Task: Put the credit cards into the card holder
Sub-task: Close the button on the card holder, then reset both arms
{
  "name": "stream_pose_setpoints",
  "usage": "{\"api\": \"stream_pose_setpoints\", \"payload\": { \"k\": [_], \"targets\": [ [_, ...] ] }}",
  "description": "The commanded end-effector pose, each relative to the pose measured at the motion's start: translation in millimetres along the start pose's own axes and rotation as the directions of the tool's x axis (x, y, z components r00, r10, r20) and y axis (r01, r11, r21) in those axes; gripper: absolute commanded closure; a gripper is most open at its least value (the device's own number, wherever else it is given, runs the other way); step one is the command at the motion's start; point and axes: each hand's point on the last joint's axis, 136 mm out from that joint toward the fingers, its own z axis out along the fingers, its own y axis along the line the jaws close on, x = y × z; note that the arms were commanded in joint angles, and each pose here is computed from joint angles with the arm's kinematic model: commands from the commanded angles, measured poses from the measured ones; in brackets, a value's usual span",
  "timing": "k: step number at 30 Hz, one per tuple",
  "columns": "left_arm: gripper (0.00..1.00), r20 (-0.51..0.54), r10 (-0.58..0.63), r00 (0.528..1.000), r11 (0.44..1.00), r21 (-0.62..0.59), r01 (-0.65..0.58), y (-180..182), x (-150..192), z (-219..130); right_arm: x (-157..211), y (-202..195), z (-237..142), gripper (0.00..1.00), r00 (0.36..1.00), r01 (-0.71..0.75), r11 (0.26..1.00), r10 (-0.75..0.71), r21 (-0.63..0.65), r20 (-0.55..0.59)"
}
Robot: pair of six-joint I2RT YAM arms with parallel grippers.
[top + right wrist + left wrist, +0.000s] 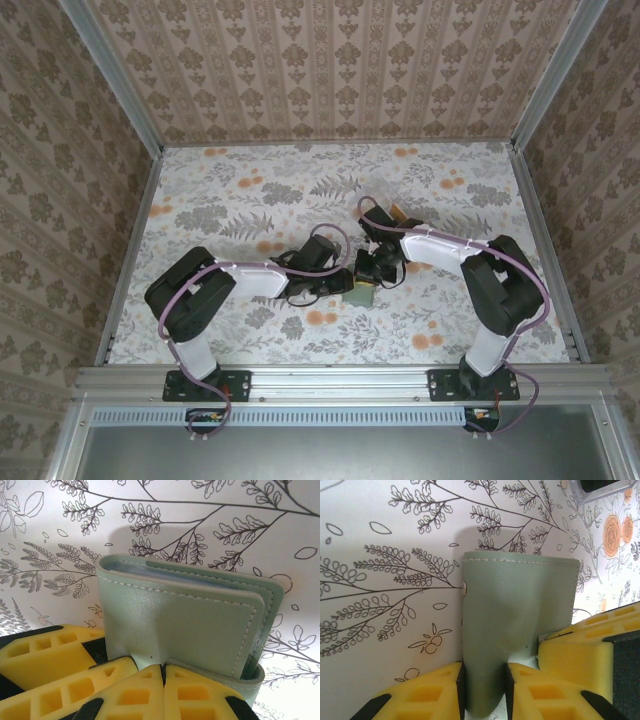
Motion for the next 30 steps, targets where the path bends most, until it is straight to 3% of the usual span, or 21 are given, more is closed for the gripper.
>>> {"api": "stream_pose_setpoints", "payload": {
  "k": [1, 3, 7, 9, 12, 14, 18, 22, 24, 27, 30],
  "targets": [
    [0.7, -0.004, 0.016, 1.0, 1.0, 0.02, -0.016, -5, 5, 1, 28, -36, 28, 0.99, 0.998, 0.012, 0.992, -0.003, 0.125, -0.071],
    [0.63, 0.031, 0.024, 0.999, 1.0, 0.018, -0.025, -7, 2, -8, 16, -14, -4, 0.9, 0.998, 0.056, 0.997, -0.057, 0.051, 0.023],
    [0.47, 0.125, 0.063, 0.99, 0.997, -0.044, -0.058, -3, -11, -38, -13, -8, -92, 0.45, 0.934, 0.111, 0.993, -0.118, 0.042, 0.337],
    [0.36, 0.193, 0.12, 0.974, 0.987, -0.126, -0.097, 3, -22, -63, -27, -43, -140, 0.28, 0.847, 0.048, 0.984, -0.131, 0.172, 0.514],
    [0.24, 0.294, 0.241, 0.925, 0.936, -0.324, -0.14, 25, -44, -112, -36, -110, -193, 0.11, 0.693, -0.132, 0.914, -0.192, 0.384, 0.695],
    [0.11, 0.349, 0.297, 0.889, 0.884, -0.453, -0.118, 48, -60, -150, -45, -137, -210, 0.1, 0.59, -0.198, 0.862, -0.275, 0.466, 0.759],
    [0.0, 0.449, 0.377, 0.81, 0.741, -0.671, 0.027, 112, -91, -230, -70, -149, -201, 0.01, 0.454, -0.139, 0.823, -0.441, 0.551, 0.774],
    [0.0, 0.493, 0.433, 0.754, 0.585, -0.791, 0.181, 163, -103, -293, -100, -166, -193, 0.0, 0.421, -0.171, 0.84, -0.41, 0.515, 0.809],
    [0.0, 0.512, 0.456, 0.728, 0.558, -0.802, 0.215, 181, -109, -313, -115, -174, -173, 0.01, 0.442, -0.12, 0.871, -0.383, 0.477, 0.811],
    [0.0, 0.513, 0.54, 0.668, 0.524, -0.825, 0.21, 202, -117, -316, -130, -173, -167, 0.01, 0.418, -0.073, 0.873, -0.412, 0.482, 0.81],
    [0.0, 0.535, 0.576, 0.618, 0.548, -0.814, 0.193, 219, -122, -304, -140, -168, -177, 0.0, 0.307, -0.021, 0.902, -0.405, 0.431, 0.862]
  ]
}}
